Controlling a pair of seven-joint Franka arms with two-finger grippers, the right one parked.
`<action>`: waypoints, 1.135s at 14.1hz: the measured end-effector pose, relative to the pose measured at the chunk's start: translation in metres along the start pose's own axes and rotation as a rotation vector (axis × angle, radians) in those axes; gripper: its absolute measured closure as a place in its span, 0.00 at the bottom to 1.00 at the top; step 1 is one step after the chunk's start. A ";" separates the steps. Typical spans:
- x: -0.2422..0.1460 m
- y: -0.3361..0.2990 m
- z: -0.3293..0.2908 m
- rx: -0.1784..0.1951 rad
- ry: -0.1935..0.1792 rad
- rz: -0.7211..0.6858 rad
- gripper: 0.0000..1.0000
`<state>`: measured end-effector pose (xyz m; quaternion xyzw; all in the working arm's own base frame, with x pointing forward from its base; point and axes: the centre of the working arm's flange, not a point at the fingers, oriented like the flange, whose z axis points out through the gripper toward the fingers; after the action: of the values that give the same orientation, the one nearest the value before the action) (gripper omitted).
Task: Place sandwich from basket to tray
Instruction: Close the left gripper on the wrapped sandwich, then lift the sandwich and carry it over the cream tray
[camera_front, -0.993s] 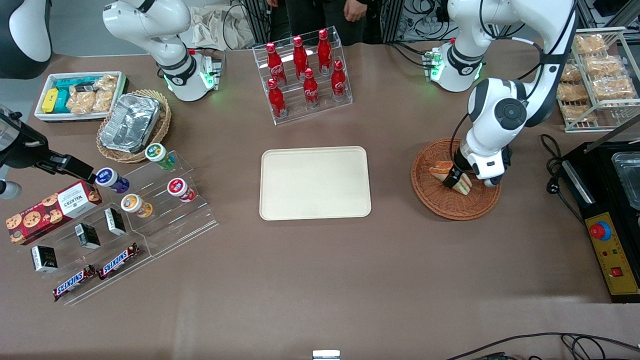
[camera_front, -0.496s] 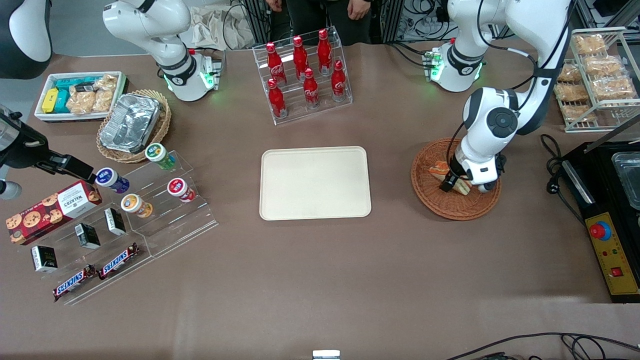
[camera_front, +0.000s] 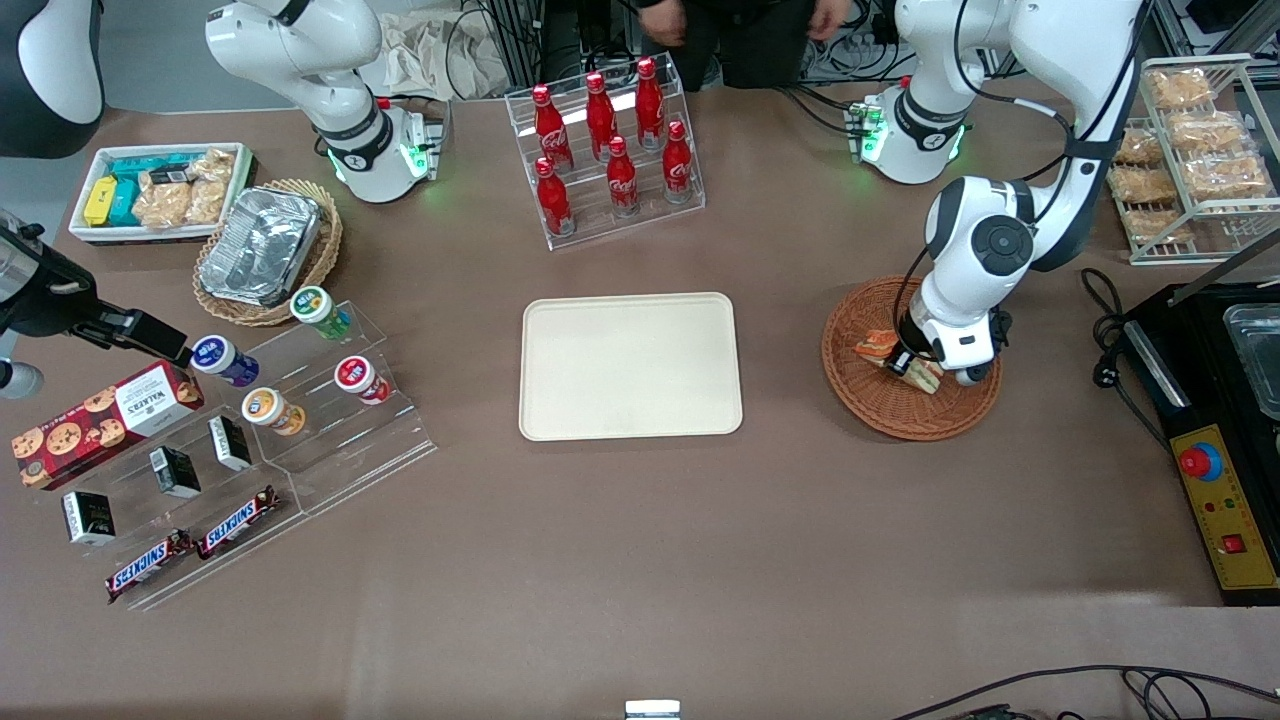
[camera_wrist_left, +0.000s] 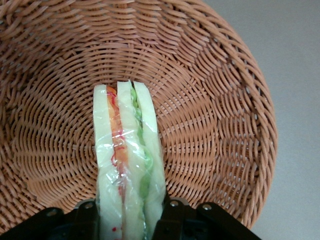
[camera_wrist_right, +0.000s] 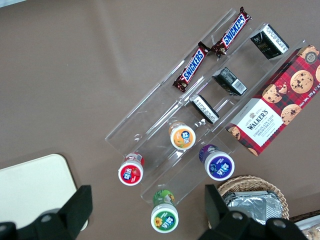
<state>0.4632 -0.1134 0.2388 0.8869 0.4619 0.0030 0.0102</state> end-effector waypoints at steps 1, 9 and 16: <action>0.001 0.002 -0.004 -0.010 0.005 0.015 0.64; -0.025 0.047 -0.145 -0.053 0.060 0.204 0.80; -0.115 0.091 -0.208 -0.050 0.053 0.537 0.80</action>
<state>0.4692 -0.2565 0.4490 0.9767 0.2099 0.0400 0.0188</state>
